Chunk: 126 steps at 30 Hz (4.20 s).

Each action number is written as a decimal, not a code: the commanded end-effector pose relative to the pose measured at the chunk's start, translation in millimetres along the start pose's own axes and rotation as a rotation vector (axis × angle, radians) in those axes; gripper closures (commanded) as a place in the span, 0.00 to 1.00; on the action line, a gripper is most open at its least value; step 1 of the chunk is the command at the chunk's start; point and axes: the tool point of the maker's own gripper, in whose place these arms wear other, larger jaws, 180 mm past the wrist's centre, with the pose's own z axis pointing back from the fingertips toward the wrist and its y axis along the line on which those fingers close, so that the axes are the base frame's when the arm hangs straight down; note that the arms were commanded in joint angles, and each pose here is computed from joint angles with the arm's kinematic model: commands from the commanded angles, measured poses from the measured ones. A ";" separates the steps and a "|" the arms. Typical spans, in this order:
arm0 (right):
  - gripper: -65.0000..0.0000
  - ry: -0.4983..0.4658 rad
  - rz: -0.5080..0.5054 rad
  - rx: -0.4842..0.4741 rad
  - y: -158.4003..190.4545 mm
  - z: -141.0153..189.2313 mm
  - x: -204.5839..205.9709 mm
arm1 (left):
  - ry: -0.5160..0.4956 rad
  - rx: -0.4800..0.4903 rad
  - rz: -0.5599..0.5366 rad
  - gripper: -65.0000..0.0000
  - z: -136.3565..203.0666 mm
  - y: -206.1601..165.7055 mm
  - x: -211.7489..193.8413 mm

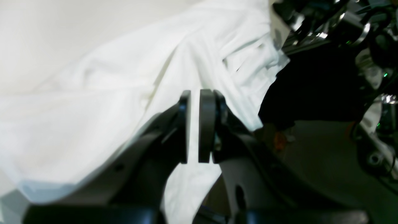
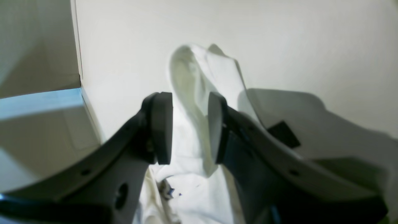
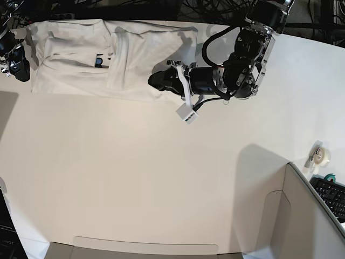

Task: Layout the t-shirt on the table in an organized manner, then fold the t-shirt properly
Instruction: 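Hold the folded end with the left gripper while the right gripper grasps the other end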

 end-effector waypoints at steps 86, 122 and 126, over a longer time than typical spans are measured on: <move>0.19 0.495 0.674 -0.024 -43.0 -4.3 -70.7 | 0.003 -0.004 0.071 0.82 -3.9 9.9 -13.0; 0.38 0.536 0.482 -0.013 -70.7 -9.3 -112.3 | 0.006 -0.010 0.082 0.82 -4.7 7.3 -18.3; 0.68 0.537 0.468 -0.006 -70.3 -10.6 -118.1 | 0.006 -0.010 0.082 0.83 -4.7 7.3 -18.3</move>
